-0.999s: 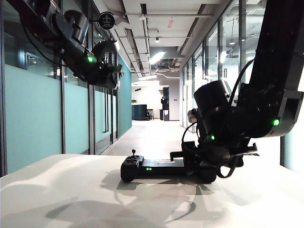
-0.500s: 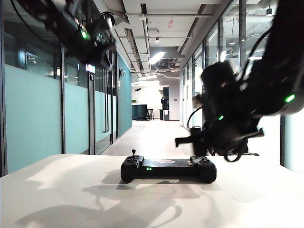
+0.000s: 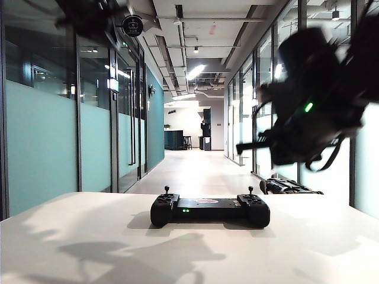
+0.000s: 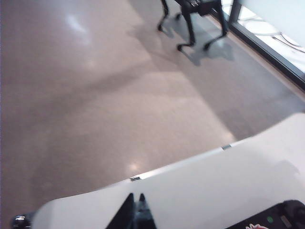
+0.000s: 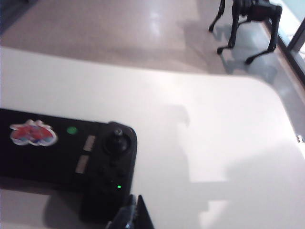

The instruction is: Push the left joystick on the remote control sitting on the white table backward to make the robot dog back up in a straight line until it returns close to you.

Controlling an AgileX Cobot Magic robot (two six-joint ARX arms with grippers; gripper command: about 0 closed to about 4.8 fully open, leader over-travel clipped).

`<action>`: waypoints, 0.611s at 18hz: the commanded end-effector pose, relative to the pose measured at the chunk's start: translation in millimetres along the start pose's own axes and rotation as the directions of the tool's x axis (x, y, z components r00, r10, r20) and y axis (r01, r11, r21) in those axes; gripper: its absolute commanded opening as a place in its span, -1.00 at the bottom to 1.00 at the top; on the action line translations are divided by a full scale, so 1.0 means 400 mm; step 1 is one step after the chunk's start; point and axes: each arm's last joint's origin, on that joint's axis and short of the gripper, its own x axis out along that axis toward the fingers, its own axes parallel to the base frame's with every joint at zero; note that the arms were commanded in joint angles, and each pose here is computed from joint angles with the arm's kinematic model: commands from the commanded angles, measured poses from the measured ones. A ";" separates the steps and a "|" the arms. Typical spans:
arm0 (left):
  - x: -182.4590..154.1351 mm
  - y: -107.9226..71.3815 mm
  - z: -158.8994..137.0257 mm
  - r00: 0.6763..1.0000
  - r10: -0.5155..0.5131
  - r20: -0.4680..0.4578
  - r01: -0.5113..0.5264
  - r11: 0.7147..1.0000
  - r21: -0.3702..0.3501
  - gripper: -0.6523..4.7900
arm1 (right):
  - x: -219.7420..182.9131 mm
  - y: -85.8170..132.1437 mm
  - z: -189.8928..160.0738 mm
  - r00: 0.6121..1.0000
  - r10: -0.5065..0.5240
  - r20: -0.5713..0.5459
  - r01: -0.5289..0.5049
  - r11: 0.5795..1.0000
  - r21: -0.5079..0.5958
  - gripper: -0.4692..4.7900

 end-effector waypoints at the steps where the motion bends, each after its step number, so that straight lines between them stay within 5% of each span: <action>1: -0.066 -0.004 0.028 0.998 0.034 0.045 -0.034 0.999 0.006 -0.78 | -0.037 -0.012 0.031 0.999 0.053 0.002 -0.053 0.998 -0.020 -0.84; 6: -0.168 -0.028 0.014 0.996 0.063 0.067 -0.062 0.998 -0.012 -0.78 | -0.084 -0.028 0.086 0.994 0.101 0.034 -0.100 0.995 -0.018 -0.84; 11: -0.280 -0.083 -0.105 0.990 0.114 0.081 -0.113 0.994 -0.013 -0.78 | -0.117 -0.040 0.116 0.991 0.129 0.045 -0.127 0.991 -0.029 -0.84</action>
